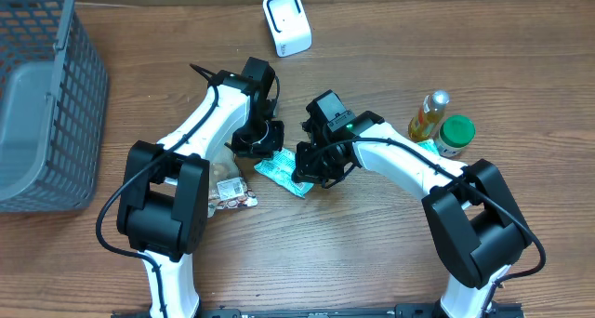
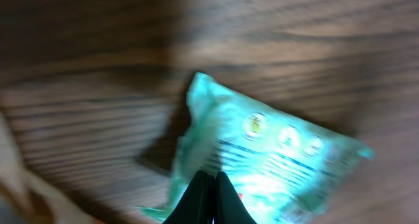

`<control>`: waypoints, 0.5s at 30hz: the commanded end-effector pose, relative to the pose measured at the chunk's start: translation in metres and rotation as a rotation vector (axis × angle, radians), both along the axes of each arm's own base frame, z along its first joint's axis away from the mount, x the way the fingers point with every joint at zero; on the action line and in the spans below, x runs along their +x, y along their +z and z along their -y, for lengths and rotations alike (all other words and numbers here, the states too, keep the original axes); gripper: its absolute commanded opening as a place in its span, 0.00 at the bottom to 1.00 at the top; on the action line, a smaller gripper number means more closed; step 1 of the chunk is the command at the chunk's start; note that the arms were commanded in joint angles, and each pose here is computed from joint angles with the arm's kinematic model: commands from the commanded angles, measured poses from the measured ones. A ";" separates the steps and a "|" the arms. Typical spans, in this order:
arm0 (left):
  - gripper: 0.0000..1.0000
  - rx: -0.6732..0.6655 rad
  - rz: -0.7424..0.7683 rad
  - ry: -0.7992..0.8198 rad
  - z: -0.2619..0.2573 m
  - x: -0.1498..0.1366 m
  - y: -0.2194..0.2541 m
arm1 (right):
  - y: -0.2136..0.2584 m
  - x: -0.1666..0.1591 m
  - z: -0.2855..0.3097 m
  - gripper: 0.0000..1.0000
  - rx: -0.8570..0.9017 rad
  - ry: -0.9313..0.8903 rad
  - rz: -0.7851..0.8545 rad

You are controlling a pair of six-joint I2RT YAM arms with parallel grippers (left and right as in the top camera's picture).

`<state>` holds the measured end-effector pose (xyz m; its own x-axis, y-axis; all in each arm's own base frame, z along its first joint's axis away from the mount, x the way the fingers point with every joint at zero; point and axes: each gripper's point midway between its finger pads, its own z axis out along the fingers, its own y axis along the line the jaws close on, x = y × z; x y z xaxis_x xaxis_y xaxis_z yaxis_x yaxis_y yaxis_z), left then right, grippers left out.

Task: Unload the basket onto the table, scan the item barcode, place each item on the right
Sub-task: 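Bring both grippers down onto the teal wipes pack to grasp it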

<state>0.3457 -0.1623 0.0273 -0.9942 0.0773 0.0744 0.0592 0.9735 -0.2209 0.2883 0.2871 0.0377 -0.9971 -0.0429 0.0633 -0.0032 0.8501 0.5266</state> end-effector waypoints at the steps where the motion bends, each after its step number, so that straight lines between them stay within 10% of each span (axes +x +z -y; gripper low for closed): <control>1: 0.04 -0.097 -0.024 -0.021 0.017 -0.001 0.009 | -0.006 -0.001 0.001 0.04 -0.017 -0.002 -0.003; 15: 0.04 -0.024 -0.014 -0.046 0.005 -0.002 0.003 | -0.020 -0.009 0.001 0.04 -0.026 -0.039 -0.025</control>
<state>0.3385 -0.1666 0.0316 -0.9890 0.1075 0.1020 0.0788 0.9643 -0.2530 0.2847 0.2896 0.0292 -0.9976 -0.0262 0.0641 0.0117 0.8486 0.5288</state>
